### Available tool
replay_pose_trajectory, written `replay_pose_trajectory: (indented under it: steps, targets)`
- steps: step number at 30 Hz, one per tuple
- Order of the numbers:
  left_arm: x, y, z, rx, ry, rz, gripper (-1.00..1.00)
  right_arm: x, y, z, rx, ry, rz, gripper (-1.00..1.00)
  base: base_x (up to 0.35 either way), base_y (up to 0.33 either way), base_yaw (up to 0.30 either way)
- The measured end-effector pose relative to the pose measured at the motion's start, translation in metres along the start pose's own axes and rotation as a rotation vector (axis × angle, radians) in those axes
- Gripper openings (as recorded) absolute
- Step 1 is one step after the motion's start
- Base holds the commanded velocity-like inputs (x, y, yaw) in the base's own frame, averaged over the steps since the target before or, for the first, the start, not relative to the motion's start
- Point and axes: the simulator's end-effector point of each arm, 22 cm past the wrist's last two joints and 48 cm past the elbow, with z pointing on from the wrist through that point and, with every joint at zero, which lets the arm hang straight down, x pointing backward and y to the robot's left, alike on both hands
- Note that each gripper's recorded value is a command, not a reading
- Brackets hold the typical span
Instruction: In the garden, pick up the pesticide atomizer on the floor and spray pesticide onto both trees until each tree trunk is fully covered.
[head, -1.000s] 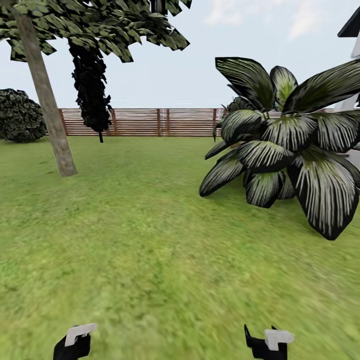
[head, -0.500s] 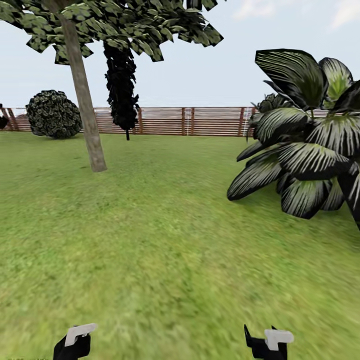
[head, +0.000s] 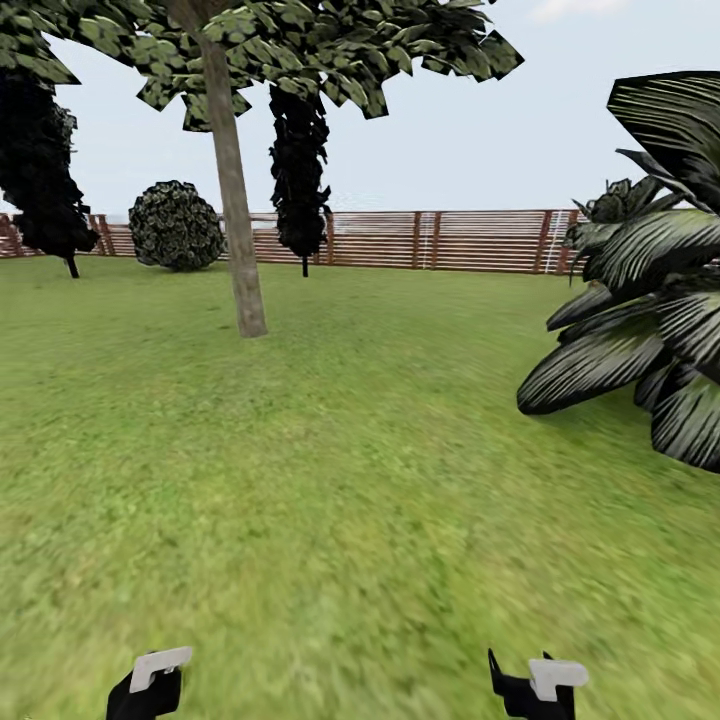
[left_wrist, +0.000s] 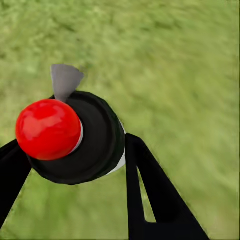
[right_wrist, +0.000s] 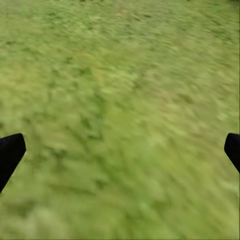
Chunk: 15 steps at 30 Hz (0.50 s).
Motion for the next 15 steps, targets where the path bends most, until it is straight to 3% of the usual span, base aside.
replay_pose_trajectory:
  steps: [15]
  targets:
    - [0.0041, 0.0018, 0.0007, -0.003, 0.009, 0.002, -1.00, 0.0052, 0.0001, -0.0001, 0.000, 0.011, -0.001, 1.00, 0.210, 0.246, 0.279]
